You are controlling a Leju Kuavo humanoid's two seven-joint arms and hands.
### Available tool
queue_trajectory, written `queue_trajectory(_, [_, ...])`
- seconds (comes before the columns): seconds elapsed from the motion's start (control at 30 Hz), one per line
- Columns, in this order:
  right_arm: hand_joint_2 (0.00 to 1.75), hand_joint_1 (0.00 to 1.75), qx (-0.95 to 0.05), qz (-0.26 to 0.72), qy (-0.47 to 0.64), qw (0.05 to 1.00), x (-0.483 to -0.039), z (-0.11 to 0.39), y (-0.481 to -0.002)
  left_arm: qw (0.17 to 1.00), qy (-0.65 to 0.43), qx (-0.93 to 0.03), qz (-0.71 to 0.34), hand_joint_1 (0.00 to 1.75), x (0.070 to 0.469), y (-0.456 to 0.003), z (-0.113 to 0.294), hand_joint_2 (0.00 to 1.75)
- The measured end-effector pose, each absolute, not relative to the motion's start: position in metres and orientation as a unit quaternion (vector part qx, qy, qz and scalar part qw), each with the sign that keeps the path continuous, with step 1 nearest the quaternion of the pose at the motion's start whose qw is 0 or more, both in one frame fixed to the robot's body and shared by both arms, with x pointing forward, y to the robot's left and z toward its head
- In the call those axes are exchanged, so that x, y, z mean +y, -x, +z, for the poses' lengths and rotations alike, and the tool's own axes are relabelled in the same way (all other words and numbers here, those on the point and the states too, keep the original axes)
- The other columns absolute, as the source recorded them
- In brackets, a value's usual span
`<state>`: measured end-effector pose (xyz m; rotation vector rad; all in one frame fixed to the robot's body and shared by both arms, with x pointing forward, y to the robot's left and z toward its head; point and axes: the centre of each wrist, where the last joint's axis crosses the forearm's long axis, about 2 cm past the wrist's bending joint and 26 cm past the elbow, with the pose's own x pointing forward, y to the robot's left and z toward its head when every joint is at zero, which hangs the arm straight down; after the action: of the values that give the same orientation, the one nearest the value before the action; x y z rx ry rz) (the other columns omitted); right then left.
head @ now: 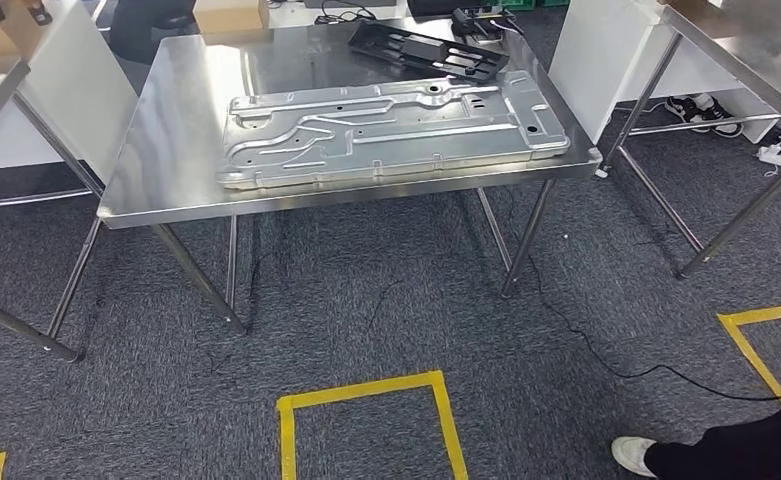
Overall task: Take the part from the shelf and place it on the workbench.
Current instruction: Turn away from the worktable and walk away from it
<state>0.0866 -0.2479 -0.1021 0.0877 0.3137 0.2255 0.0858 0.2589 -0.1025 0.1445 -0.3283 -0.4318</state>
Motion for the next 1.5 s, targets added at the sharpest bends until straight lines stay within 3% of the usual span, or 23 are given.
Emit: queue_trajectory(1.5, [0.0, 0.0, 0.149, 0.122, -0.028, 0.981, -0.249, -0.104, -0.079, 0.964, -0.071, -0.144, -0.212, 0.0, 0.248, -0.083, -0.102, 0.0])
